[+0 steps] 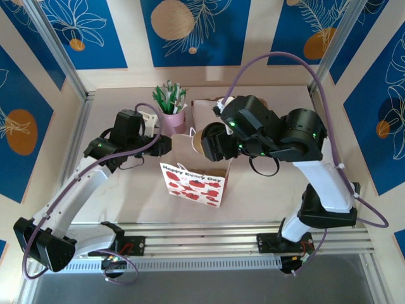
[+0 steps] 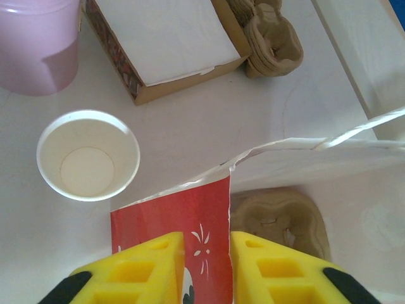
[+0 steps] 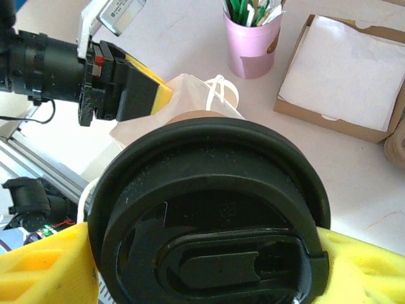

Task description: Pack the takeout coffee

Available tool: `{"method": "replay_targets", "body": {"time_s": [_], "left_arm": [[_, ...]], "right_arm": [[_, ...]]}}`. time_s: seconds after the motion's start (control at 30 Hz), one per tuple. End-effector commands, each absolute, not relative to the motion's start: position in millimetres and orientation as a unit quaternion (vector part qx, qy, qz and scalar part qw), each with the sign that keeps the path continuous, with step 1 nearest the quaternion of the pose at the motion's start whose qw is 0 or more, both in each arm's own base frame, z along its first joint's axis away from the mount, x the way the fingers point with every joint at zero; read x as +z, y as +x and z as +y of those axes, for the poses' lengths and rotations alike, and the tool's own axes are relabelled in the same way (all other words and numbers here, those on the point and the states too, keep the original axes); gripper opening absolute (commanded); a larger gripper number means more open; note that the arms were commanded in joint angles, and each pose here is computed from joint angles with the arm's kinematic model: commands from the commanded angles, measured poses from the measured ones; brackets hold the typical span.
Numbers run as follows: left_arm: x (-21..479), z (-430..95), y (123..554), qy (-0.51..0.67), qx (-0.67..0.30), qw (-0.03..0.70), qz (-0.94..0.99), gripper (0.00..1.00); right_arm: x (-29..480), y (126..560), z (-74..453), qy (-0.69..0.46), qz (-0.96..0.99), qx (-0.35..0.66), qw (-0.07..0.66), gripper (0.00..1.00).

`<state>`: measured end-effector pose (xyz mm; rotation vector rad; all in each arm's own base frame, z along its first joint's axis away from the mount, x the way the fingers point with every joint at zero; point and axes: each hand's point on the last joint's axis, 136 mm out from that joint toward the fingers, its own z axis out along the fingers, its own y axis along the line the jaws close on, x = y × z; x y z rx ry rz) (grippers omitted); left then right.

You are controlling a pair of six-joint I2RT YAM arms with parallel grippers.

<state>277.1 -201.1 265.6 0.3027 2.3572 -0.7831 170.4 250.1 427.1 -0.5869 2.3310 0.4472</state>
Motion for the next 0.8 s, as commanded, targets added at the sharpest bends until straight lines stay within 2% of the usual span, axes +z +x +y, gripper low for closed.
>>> {"method": "replay_targets", "body": {"time_s": [0.0,0.53,0.77], "left_arm": [[277,-202,278,0.122,-0.308,0.323,0.886,0.22],[278,-204,278,0.124,-0.315,0.325,0.883,0.00],[278,-206,278,0.126,-0.319,0.323,0.882,0.00]], "right_arm": [[406,154,224,-0.237,0.916,0.119,0.301,0.58],[371,146,241,-0.275,0.924,0.078,0.252,0.56],[347,153,237,-0.276,0.936,0.044,0.215,0.55]]}}
